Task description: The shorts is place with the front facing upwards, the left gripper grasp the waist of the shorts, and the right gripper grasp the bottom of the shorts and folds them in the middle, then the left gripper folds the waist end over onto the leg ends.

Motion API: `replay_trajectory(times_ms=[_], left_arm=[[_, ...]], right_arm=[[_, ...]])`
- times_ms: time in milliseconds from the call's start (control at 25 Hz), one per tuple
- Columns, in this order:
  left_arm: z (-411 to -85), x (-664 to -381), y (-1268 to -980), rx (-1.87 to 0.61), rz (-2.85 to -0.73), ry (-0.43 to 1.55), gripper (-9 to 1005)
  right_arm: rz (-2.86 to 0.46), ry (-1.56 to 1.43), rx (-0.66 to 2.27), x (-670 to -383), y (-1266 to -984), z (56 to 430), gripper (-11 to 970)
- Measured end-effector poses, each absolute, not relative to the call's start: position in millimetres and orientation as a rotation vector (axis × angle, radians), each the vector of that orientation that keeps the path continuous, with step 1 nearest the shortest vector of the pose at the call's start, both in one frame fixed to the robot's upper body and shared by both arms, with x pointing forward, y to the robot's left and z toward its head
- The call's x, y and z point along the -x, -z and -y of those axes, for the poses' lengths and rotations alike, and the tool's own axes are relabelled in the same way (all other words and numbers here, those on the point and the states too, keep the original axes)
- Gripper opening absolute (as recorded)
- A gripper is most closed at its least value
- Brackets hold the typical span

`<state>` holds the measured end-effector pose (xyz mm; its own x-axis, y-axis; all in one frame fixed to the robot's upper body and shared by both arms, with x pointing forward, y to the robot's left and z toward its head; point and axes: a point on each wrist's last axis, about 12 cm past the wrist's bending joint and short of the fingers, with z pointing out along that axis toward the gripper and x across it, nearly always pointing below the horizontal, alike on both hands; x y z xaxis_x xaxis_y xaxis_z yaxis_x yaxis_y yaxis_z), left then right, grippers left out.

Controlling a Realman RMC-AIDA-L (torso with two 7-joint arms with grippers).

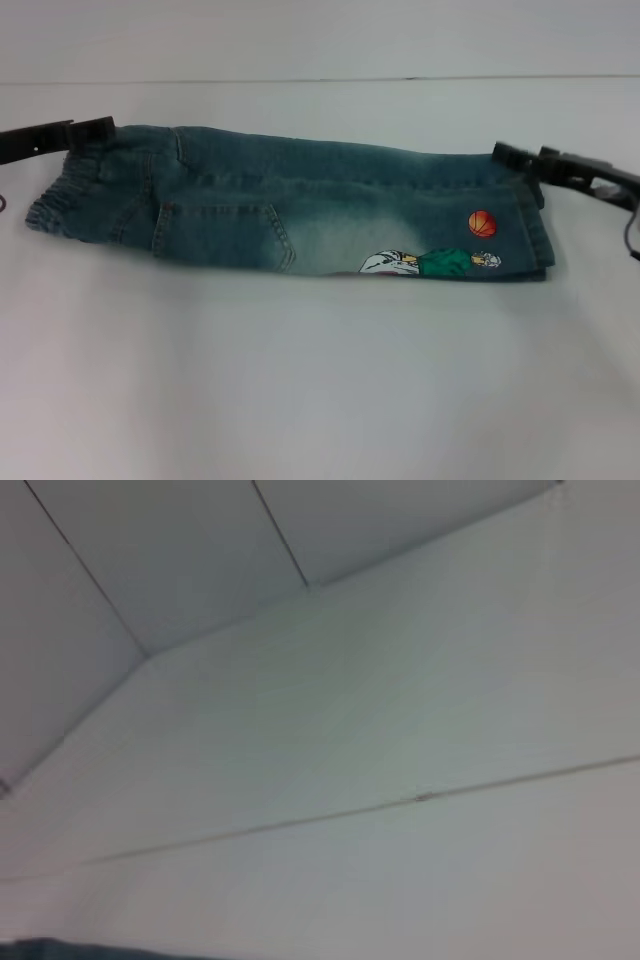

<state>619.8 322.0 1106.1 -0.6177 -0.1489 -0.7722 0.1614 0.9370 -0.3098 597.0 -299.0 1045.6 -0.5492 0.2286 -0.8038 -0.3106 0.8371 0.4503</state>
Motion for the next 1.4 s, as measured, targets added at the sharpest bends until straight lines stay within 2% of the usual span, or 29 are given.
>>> replay_trajectory(times_ms=[320, 440, 600, 720, 880, 1080, 1240, 1400], left_arm=[[-326, -600, -1124, -0.125, -2.187, 0.616, 918], [-328, -585, -1133, -0.210, -2.120, 0.773, 915], [-333, -574, -1140, -0.285, -2.099, 0.860, 912], [-342, -568, -1142, -0.321, -2.133, 0.869, 910], [-360, -563, -1143, -0.316, -2.195, 0.811, 907], [-383, -573, -1127, -0.236, -2.316, 0.544, 903], [-386, -582, -1112, -0.204, -2.390, 0.415, 900], [-382, -589, -1104, -0.179, -2.408, 0.372, 897]], right_arm=[[-1.885, -0.890, 0.048, -576, -1076, 330, 937], [-1.845, -0.958, 0.080, -567, -1083, 335, 933], [-1.823, -1.051, 0.229, -555, -1092, 336, 928], [-1.809, -1.151, 0.465, -539, -1099, 328, 924], [-1.787, -1.272, 0.677, -522, -1106, 320, 919], [-1.778, -1.331, 0.750, -514, -1108, 316, 913], [-1.774, -1.335, 0.752, -513, -1105, 312, 908], [-1.781, -1.339, 0.757, -513, -1102, 308, 903]])
